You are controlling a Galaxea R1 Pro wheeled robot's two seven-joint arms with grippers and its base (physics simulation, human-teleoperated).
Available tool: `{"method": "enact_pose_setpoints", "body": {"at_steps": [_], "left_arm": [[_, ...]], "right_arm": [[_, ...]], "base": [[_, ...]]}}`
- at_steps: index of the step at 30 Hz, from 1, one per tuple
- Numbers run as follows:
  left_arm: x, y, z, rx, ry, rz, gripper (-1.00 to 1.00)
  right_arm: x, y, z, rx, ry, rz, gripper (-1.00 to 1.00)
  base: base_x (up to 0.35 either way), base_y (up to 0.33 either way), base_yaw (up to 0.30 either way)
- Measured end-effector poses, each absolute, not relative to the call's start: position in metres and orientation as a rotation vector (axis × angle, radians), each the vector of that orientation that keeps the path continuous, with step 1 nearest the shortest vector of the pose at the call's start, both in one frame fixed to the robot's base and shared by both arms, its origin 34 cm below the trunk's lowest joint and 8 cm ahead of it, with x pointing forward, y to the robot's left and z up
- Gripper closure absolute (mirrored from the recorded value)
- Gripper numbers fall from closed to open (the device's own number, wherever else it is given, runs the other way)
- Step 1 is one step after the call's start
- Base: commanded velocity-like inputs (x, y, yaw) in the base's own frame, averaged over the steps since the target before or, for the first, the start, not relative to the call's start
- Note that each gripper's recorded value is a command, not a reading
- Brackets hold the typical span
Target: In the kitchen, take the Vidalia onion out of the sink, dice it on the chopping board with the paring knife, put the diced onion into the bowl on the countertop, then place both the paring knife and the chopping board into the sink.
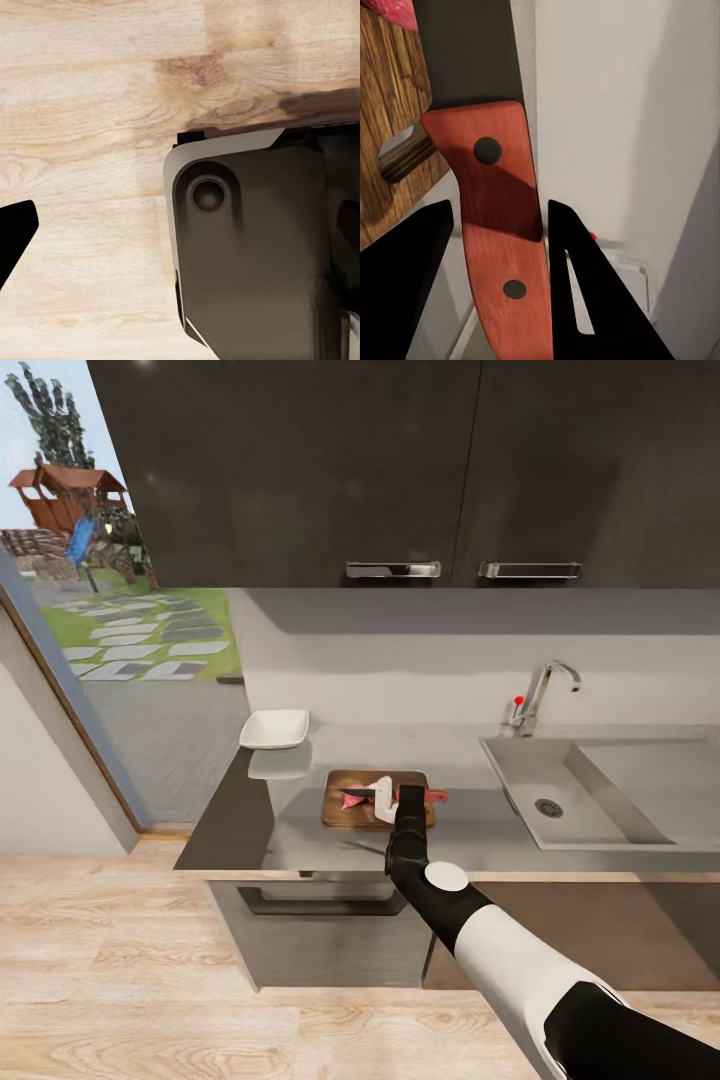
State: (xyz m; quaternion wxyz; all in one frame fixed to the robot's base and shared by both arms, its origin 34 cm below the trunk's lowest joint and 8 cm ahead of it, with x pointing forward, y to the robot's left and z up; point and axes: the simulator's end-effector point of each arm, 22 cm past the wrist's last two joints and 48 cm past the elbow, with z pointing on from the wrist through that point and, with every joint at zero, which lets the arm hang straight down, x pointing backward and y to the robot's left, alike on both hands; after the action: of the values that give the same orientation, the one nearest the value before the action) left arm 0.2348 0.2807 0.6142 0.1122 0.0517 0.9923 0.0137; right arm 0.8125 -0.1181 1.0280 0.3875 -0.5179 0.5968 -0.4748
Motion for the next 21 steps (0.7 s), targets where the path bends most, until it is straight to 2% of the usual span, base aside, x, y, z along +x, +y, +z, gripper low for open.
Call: {"method": "enact_pose_setpoints", "body": {"at_steps": [9, 15, 21], "left_arm": [[0.2348, 0.2808, 0.6142, 0.152, 2.913, 0.040, -1.00], [0.2347, 0.2802, 0.6142, 0.152, 2.912, 0.039, -1.00], [0.2348, 0.2803, 0.6141, 0.152, 2.913, 0.040, -1.00]], "right_arm": [[0.8125, -0.1184, 1.0282, -1.317, 1.519, -1.210, 1.00], [0.8124, -0.1182, 1.0283, -1.317, 1.518, -1.209, 1.00], [0.8126, -0.1183, 1.0283, -1.317, 1.518, -1.210, 1.00]], "base": [[0.005, 0.000, 0.000], [0.208, 0.000, 0.000], [0.033, 0.000, 0.000]]}}
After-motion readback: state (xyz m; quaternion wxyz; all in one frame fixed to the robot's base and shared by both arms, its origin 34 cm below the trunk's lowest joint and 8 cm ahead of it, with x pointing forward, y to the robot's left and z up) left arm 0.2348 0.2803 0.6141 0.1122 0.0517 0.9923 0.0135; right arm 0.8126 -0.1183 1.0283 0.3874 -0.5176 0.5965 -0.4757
